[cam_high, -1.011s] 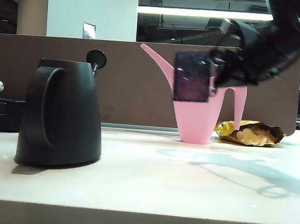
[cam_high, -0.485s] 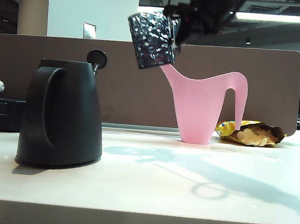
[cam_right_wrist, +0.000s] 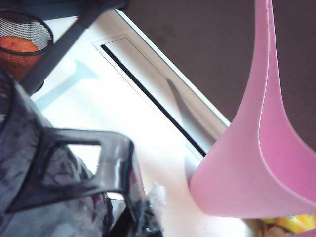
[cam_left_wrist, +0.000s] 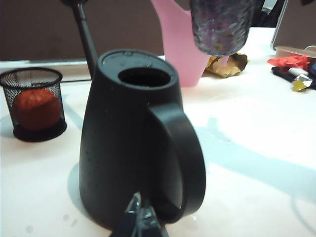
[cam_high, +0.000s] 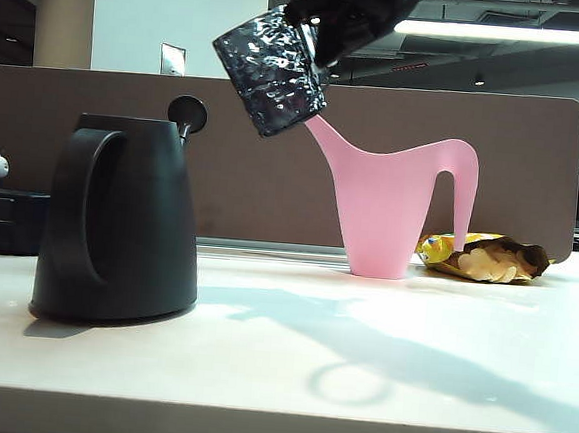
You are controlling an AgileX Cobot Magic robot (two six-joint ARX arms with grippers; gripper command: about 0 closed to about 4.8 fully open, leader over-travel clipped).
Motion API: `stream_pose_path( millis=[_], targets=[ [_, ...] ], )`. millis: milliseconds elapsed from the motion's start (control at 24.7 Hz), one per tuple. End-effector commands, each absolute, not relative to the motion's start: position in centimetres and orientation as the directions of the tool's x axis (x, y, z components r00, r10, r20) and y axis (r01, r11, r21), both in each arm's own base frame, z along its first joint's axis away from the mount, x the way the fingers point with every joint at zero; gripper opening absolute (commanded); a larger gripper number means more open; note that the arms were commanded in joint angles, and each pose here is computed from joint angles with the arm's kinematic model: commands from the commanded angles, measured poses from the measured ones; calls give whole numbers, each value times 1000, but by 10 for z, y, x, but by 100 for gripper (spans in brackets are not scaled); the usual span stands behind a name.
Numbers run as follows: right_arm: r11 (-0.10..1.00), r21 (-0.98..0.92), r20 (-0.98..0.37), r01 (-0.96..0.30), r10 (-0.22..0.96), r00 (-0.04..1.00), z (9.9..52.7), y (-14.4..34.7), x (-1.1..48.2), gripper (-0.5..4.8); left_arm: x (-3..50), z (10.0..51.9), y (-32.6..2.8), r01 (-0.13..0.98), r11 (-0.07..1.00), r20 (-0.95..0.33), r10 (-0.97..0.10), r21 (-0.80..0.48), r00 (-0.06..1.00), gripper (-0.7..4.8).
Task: Pour the water from the cup into the kettle.
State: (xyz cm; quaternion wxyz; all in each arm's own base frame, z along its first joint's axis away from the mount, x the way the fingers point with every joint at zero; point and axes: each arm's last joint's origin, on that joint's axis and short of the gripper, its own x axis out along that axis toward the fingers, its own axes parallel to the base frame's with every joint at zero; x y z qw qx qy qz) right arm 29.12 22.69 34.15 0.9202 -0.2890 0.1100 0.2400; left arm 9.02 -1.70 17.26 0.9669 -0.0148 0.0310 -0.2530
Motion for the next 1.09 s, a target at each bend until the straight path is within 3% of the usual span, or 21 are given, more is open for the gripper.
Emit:
stream_pose_path(
  millis=[40,485,1091],
  targets=[
    [687,-559,-288,-464,364,886,350,236,284,-9,90,173,-17,486,873,-56,-487,-43,871,-5],
    [522,-755,-233,-398,354,906,361,283,280,-9,90,171,-17,481,875,-75,-484,-53,872,-5],
    [280,-930,-110,-236,399,910,365,309,270,-9,90,171,-17,482,875,-74,-484,-52,872,-5]
  ],
)
